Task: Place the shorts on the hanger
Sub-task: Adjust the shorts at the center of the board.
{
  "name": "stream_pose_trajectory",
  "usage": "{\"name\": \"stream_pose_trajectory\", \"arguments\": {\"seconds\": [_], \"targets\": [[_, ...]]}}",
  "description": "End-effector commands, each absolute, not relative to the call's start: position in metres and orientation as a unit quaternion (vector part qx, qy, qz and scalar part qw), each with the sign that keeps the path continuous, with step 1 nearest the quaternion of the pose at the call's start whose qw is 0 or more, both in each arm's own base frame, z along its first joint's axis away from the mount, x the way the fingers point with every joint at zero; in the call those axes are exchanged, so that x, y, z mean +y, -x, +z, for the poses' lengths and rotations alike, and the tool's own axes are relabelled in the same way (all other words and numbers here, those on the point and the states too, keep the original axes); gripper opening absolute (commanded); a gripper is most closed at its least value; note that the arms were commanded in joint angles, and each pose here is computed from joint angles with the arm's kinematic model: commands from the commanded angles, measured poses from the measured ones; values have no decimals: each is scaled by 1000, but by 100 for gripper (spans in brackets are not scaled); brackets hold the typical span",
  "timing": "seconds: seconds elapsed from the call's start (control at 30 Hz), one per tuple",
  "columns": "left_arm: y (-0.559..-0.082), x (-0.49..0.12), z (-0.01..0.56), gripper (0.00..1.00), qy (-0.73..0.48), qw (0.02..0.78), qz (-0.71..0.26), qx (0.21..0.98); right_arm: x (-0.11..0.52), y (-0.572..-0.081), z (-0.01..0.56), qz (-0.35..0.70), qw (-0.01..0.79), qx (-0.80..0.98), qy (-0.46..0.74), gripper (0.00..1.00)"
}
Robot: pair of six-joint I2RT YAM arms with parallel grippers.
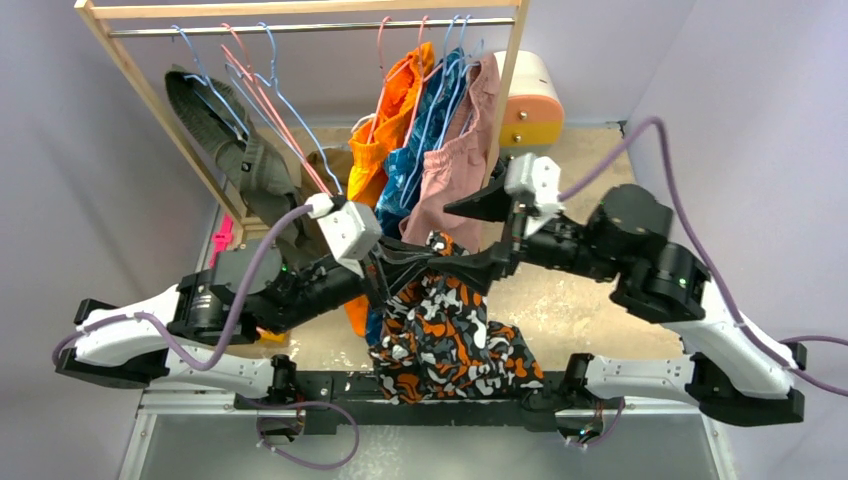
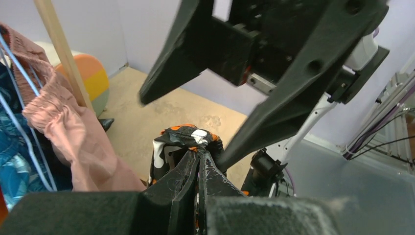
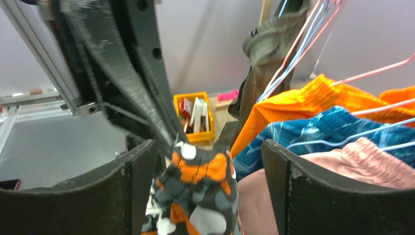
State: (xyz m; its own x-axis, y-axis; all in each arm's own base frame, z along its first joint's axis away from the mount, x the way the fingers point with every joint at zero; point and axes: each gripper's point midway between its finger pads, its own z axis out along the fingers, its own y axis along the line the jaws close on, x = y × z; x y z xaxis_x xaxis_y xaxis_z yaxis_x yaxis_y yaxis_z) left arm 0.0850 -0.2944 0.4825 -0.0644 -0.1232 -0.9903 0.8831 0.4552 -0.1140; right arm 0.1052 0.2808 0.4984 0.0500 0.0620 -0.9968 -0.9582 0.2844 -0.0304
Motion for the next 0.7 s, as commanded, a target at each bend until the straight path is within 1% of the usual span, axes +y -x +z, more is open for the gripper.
{"name": "stream_pose_trajectory", "arguments": {"seconds": [0.0,0.07,0.13,0.23,0.53,0.67], "targets": [[-82,-301,490,0,-320,605,-426,592,277,-111,505,419,604,545,403,76],[-81,-303,488,0,-324,603,-424,593,275,-113,503,416,606,549,399,68],[-82,-302,488,0,-325,603,-423,593,272,-112,501,414,603,554,398,63],[-81,-301,489,0,-323,605,-425,591,269,-113,495,408,597,563,399,59],[-81,-301,488,0,-323,605,-428,588,273,-113,474,402,571,586,411,57],[-81,-301,488,0,-322,606,-429,588,275,-114,468,397,564,594,414,58]]}}
